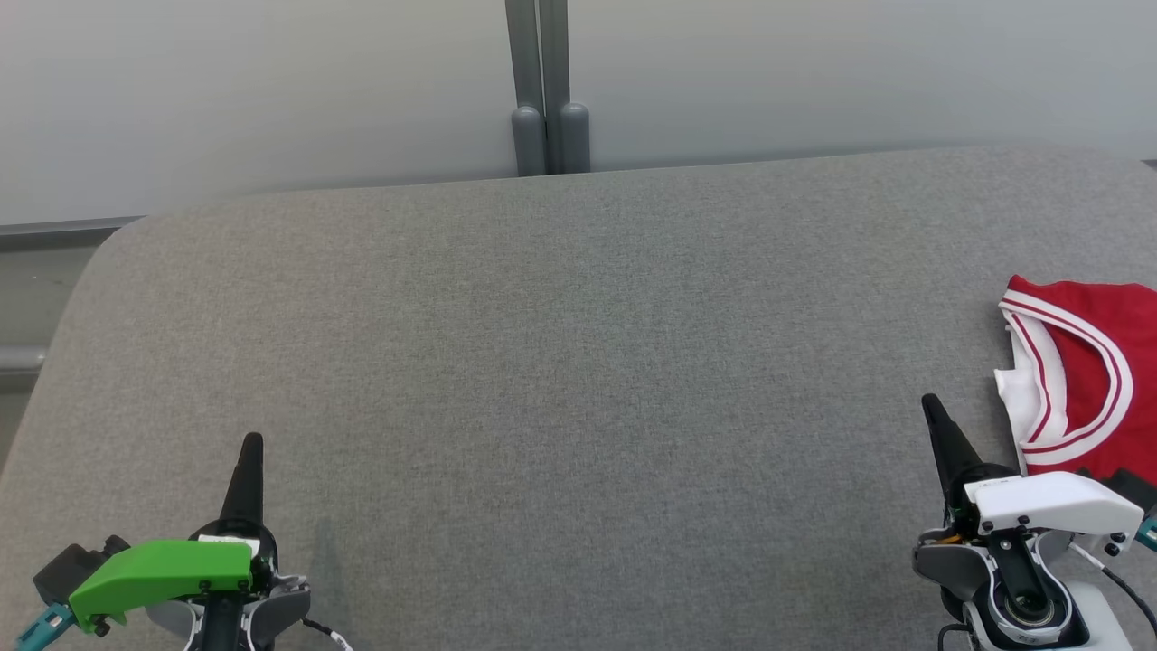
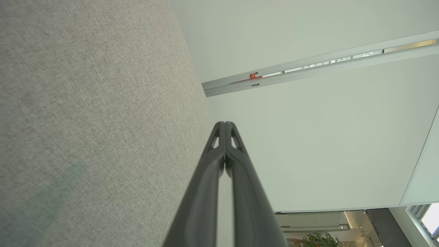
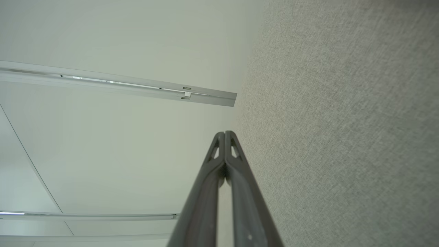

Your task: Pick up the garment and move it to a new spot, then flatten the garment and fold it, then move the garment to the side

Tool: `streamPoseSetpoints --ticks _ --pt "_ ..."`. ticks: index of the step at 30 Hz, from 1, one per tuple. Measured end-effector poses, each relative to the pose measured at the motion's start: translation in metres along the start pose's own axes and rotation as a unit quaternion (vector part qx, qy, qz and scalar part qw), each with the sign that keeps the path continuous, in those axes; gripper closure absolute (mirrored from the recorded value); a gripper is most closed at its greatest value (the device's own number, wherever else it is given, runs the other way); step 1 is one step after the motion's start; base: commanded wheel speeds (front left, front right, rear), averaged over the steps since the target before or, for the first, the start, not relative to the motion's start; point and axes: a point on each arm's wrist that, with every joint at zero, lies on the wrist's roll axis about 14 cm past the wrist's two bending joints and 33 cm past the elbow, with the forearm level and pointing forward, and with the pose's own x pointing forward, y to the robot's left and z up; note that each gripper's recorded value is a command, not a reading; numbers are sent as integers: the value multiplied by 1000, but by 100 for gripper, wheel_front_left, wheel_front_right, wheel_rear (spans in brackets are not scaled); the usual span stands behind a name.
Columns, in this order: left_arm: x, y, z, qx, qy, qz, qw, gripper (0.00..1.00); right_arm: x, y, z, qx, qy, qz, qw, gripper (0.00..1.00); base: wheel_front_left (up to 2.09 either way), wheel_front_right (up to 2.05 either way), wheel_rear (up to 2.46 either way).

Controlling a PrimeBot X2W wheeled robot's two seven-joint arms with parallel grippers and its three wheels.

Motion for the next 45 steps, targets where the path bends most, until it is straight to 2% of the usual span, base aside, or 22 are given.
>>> streamPoseSetpoints --ticks 31,45 --pt "-2 -20 10 -107 -1 -46 993 100 -3 14 5 112 4 29 993 100 0 0 0" --pt "-2 -21 10 -108 -1 -46 993 100 -3 14 5 112 4 29 993 100 0 0 0"
